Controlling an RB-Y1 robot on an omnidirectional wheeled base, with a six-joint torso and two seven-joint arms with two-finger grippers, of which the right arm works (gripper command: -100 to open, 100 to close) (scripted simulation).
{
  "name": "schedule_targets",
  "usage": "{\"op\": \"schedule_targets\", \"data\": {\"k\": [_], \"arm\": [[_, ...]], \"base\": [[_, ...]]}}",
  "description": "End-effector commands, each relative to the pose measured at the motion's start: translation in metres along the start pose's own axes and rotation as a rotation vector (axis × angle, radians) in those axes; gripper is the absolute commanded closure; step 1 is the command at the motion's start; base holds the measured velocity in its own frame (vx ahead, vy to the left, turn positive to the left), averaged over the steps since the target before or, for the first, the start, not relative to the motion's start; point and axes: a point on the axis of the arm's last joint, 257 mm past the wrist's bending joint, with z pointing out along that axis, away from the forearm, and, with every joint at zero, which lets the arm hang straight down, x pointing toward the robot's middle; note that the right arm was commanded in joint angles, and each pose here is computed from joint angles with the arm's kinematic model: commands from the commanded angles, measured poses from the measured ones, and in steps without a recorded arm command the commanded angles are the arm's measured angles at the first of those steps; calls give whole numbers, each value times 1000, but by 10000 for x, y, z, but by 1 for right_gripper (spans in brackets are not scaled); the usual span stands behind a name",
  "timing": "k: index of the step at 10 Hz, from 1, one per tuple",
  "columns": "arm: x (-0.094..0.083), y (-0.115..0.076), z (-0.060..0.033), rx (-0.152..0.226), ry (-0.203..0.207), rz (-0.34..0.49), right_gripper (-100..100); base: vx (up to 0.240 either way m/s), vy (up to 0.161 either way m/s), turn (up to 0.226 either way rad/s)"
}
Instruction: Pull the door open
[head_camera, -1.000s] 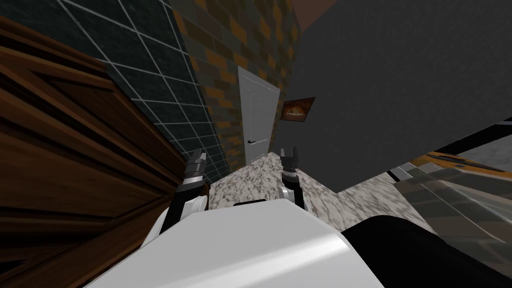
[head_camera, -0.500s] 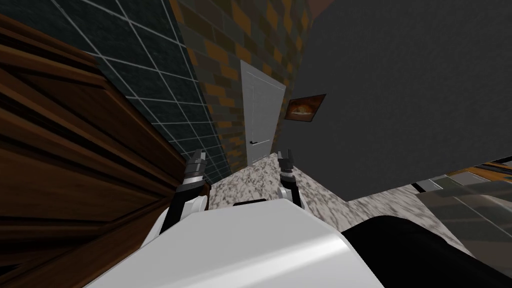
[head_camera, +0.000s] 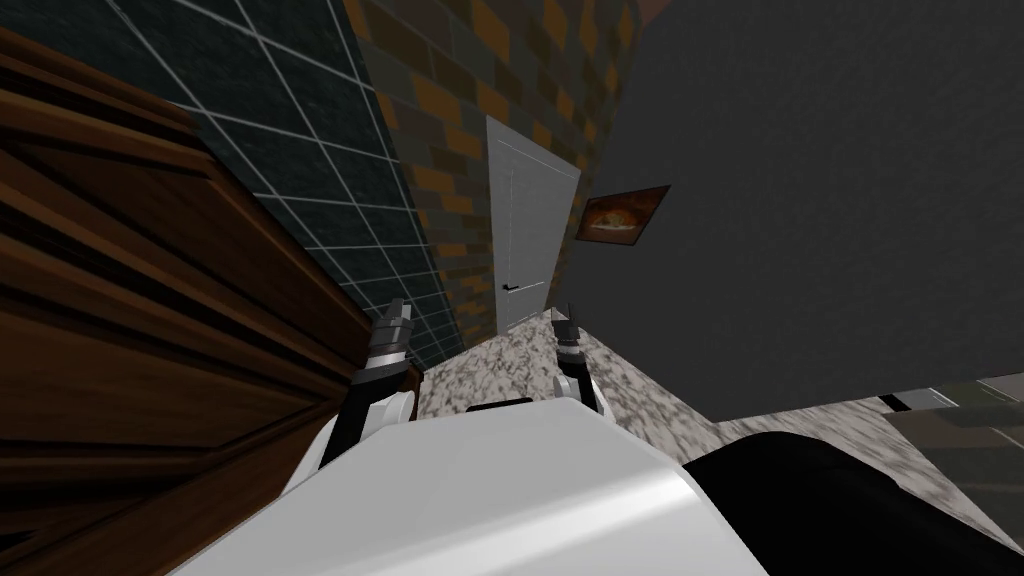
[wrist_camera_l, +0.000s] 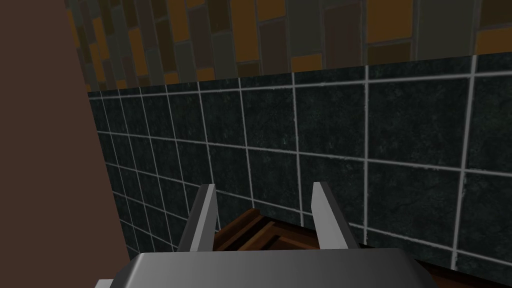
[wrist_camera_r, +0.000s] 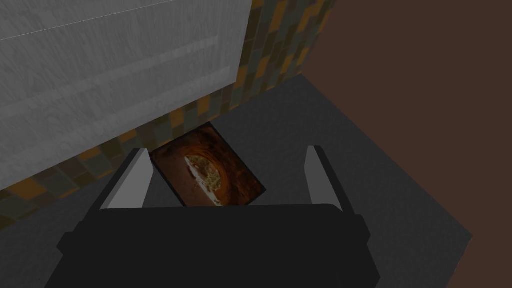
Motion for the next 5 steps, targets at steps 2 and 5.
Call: {"op": "schedule_targets", "data": {"k": [2,5], "arm": [[-13,-225,-55,40,9,4,-100],[-41,-491,-143,88,20,6,-100]], "base": [[84,-5,91],[99,-15,89]]}}
